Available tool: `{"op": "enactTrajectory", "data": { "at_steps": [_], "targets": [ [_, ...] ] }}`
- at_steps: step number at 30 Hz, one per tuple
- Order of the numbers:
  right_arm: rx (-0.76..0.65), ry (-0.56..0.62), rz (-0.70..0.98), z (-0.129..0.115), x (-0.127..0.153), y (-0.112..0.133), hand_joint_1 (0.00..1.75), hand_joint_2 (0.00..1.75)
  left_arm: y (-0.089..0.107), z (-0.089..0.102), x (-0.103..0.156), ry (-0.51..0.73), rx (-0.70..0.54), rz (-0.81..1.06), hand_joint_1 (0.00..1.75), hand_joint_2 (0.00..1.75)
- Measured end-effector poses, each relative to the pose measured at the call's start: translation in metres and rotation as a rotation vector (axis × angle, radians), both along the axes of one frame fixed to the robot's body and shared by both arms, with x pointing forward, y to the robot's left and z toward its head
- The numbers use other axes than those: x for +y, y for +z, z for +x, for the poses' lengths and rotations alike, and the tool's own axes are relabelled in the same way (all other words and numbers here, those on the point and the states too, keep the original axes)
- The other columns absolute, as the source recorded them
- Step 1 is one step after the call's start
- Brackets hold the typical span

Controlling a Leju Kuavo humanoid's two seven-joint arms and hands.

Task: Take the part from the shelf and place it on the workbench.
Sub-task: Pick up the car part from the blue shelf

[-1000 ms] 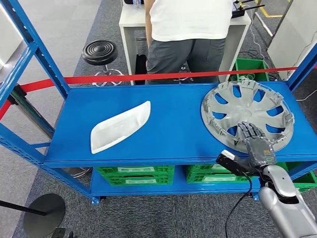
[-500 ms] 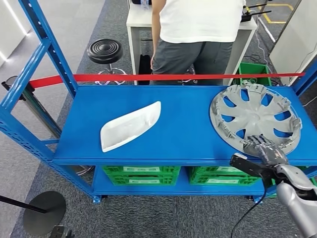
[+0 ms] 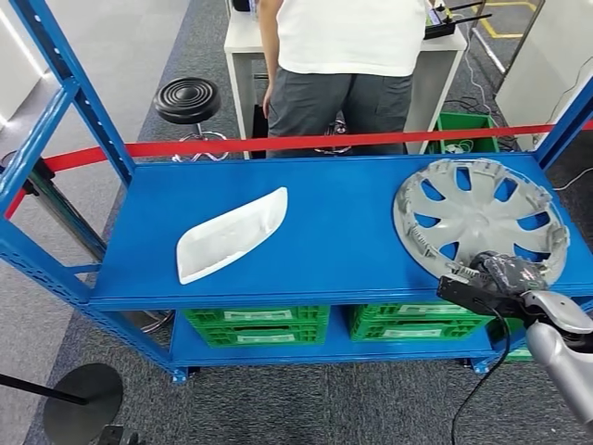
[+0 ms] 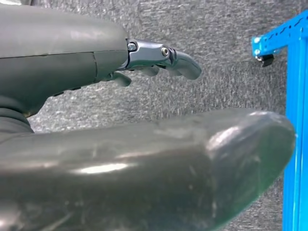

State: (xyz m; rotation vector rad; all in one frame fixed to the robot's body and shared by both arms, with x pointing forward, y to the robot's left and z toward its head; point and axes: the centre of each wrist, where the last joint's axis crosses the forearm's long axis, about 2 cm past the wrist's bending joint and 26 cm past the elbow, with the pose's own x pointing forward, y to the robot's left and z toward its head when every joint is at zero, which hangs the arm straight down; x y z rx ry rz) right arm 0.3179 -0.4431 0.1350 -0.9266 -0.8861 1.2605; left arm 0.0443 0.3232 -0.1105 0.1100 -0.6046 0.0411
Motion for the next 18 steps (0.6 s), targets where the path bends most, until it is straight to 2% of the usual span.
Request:
{"op": "enactTrajectory", "data": {
  "at_steps": [11,18],
  "targets": [
    [0.001,-0.001,-0.019,0.001,-0.005,-0.001,1.75,1.75,0.0,0.0,-0.001,0.001,-0.006,0.0,0.0,0.0],
    [-0.153,0.025,0.002,-0.01,0.005,-0.008,1.75,1.75,0.0,-0.002,-0.002,0.004,-0.052,-0.003,0.0,0.0]
  ]
}}
